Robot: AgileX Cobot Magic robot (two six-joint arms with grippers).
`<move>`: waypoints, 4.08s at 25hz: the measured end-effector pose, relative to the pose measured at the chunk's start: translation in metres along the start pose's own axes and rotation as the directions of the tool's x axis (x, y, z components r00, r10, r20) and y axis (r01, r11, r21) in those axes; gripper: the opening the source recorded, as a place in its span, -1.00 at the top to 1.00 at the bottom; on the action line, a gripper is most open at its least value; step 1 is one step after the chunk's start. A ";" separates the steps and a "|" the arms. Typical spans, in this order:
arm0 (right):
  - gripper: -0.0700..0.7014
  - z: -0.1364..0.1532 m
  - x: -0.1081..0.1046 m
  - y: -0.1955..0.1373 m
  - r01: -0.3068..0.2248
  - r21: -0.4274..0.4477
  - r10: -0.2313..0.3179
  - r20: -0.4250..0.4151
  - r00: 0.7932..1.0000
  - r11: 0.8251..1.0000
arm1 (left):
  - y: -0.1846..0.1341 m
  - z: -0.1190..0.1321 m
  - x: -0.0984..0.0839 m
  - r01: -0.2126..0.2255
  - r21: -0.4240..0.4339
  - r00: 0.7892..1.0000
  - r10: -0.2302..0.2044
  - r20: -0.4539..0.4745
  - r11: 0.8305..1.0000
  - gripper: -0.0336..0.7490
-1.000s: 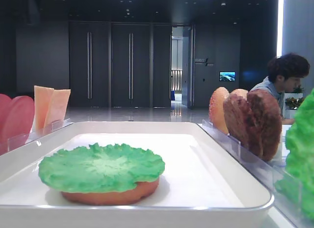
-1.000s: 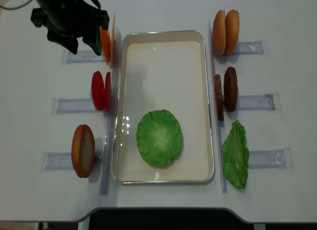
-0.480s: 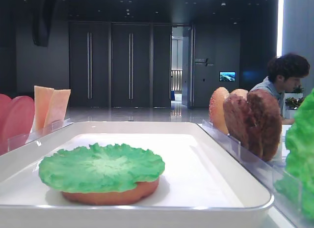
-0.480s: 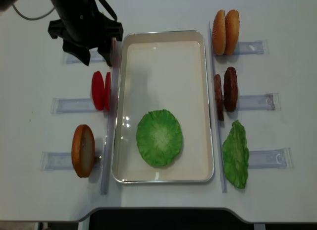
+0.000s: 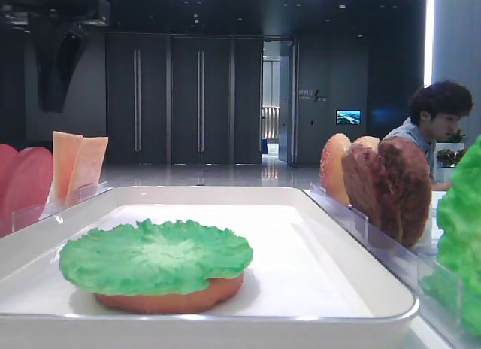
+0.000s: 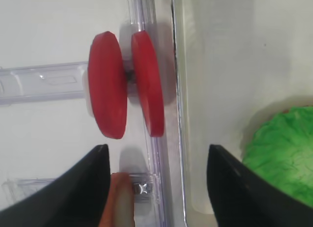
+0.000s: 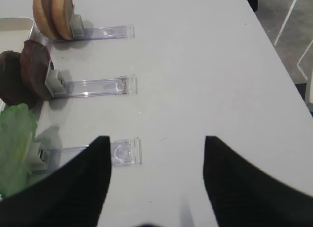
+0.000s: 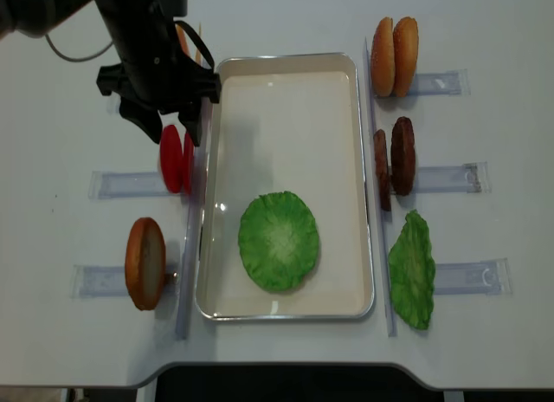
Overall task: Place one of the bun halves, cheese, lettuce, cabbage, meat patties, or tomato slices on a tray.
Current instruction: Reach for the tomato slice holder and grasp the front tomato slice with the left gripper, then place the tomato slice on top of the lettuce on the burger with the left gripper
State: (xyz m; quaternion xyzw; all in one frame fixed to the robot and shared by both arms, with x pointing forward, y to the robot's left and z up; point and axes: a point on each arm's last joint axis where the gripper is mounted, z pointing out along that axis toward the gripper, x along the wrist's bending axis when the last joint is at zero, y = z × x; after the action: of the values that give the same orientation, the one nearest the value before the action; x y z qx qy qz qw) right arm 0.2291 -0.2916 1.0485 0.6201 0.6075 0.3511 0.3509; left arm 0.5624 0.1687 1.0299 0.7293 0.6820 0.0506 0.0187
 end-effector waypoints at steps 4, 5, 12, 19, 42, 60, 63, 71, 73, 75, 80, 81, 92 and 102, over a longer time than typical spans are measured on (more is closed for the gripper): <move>-0.22 0.000 0.000 0.000 0.000 0.000 0.000 0.000 1.000 1.000 | 0.002 0.007 -0.001 -0.002 0.012 1.000 0.002 -0.012 1.000 -0.31; -0.22 0.000 0.000 0.000 0.000 0.000 0.000 0.000 1.000 1.000 | 0.003 0.008 -0.001 -0.002 0.012 1.000 0.002 -0.014 1.000 -0.31; -0.22 0.000 0.000 0.000 0.000 0.000 0.000 0.000 1.000 1.000 | 0.011 0.019 -0.004 -0.001 -0.023 1.000 0.001 -0.003 1.000 -0.31; -0.22 0.000 0.000 0.000 0.000 -0.001 0.000 0.000 1.000 1.000 | 0.015 0.032 -0.007 -0.002 -0.013 1.000 0.002 -0.006 1.000 -0.30; -0.22 0.000 0.000 0.000 0.000 -0.003 0.000 0.000 1.000 1.000 | 0.018 0.048 -0.007 -0.035 0.027 0.998 0.036 -0.042 0.999 0.14; -0.22 0.000 0.000 0.000 0.000 -0.003 0.000 0.000 1.000 1.000 | 0.011 0.034 -0.002 -0.061 0.044 0.996 0.063 -0.062 0.997 0.75; -0.22 0.000 0.000 0.000 0.000 -0.002 0.000 0.000 1.000 1.000 | 0.007 0.021 -0.002 -0.049 0.030 0.998 0.050 -0.037 0.998 0.75; -0.22 0.000 0.000 0.000 0.000 -0.002 0.000 0.000 1.000 1.000 | -0.003 -0.006 -0.007 -0.039 0.003 0.995 0.038 0.095 0.999 0.75; -0.22 0.000 0.000 0.000 0.000 -0.002 0.000 0.000 1.000 1.000 | -0.007 -0.015 -0.011 -0.039 -0.001 0.987 0.039 0.158 0.999 0.75; -0.22 0.000 0.000 0.000 0.000 -0.002 0.000 0.000 1.000 1.000 | -0.011 -0.021 -0.015 -0.051 0.000 0.974 0.050 0.223 0.999 0.75; -0.22 0.000 0.000 0.000 0.000 -0.002 0.000 0.000 1.000 1.000 | -0.019 -0.028 -0.030 -0.096 0.014 0.929 0.084 0.361 0.995 0.75; -0.22 0.000 0.000 0.000 0.000 -0.002 0.000 0.000 1.000 1.000 | -0.022 -0.027 -0.033 -0.110 0.022 0.920 0.093 0.382 0.994 0.75; -0.22 0.000 0.000 0.000 0.000 -0.002 0.000 0.000 1.000 1.000 | -0.058 -0.001 -0.040 -0.126 0.018 0.824 0.095 0.558 0.992 0.75; -0.22 0.000 0.000 0.000 0.000 -0.002 0.000 0.000 1.000 1.000 | -0.083 0.026 -0.039 -0.103 -0.027 0.773 0.097 0.627 0.994 0.75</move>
State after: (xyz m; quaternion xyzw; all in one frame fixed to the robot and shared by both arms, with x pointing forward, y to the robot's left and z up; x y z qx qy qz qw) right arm 0.2292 -0.2916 1.0486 0.6197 0.6070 0.3518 0.3517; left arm 0.4805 0.1366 0.9945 0.7397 0.5975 -0.1971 0.2388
